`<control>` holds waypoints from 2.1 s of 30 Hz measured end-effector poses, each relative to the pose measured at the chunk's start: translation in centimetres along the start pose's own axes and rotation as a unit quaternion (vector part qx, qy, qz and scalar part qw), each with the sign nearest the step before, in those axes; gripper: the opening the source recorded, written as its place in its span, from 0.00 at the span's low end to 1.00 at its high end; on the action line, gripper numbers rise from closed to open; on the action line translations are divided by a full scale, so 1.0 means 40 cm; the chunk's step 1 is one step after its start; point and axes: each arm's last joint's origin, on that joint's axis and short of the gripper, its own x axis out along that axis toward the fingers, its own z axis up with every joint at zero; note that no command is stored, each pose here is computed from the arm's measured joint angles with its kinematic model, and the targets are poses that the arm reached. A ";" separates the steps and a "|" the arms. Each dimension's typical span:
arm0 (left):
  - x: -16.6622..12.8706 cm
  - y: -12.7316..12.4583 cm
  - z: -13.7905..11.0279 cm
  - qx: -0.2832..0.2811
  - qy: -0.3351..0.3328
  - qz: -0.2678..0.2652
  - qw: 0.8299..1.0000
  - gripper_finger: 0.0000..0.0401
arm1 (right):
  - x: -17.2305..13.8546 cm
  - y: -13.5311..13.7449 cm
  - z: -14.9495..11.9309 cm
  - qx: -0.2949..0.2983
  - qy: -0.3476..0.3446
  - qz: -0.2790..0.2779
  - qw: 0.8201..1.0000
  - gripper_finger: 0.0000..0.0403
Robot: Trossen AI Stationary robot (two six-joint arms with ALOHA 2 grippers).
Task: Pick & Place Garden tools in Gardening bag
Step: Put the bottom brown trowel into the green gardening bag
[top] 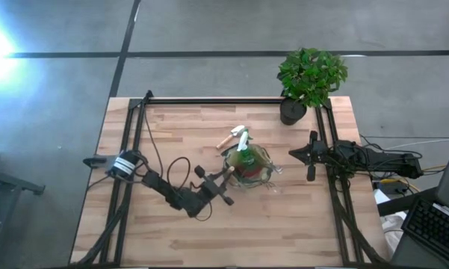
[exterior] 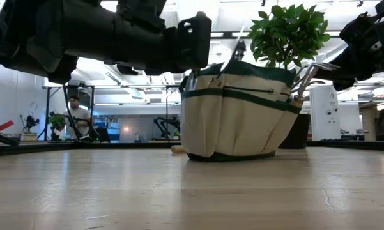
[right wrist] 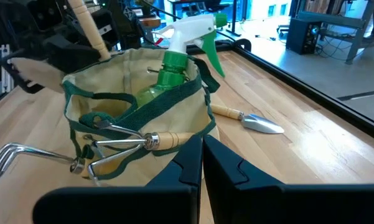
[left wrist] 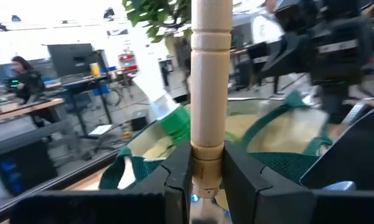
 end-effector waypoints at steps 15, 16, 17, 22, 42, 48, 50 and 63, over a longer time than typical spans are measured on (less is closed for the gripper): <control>0.031 0.040 -0.040 0.000 0.012 0.018 1.000 0.16 | 0.000 0.000 0.000 0.000 0.000 0.000 1.000 0.02; 0.030 0.041 -0.041 0.000 0.012 0.017 1.000 0.16 | 0.000 0.000 0.000 0.000 0.000 0.000 1.000 0.02; 0.030 0.041 -0.041 0.000 0.012 0.017 1.000 0.16 | 0.000 0.000 0.000 0.000 0.000 0.000 1.000 0.02; 0.023 0.043 -0.040 -0.012 0.008 0.015 1.000 0.16 | 0.000 0.000 0.000 0.000 0.000 0.000 1.000 0.02; -0.012 0.074 -0.065 -0.032 -0.010 -0.037 0.999 0.16 | 0.000 0.000 0.000 0.000 0.000 0.000 1.000 0.02; -0.012 0.075 -0.067 -0.022 -0.009 -0.037 0.999 0.16 | 0.000 0.000 0.000 0.000 0.000 0.000 1.000 0.02; -0.012 0.075 -0.067 -0.022 -0.009 -0.037 0.999 0.16 | 0.000 0.000 0.000 0.000 0.000 0.000 1.000 0.02; -0.007 0.060 -0.118 -0.020 0.002 -0.037 0.999 0.16 | 0.000 0.000 0.000 0.000 0.000 0.000 1.000 0.02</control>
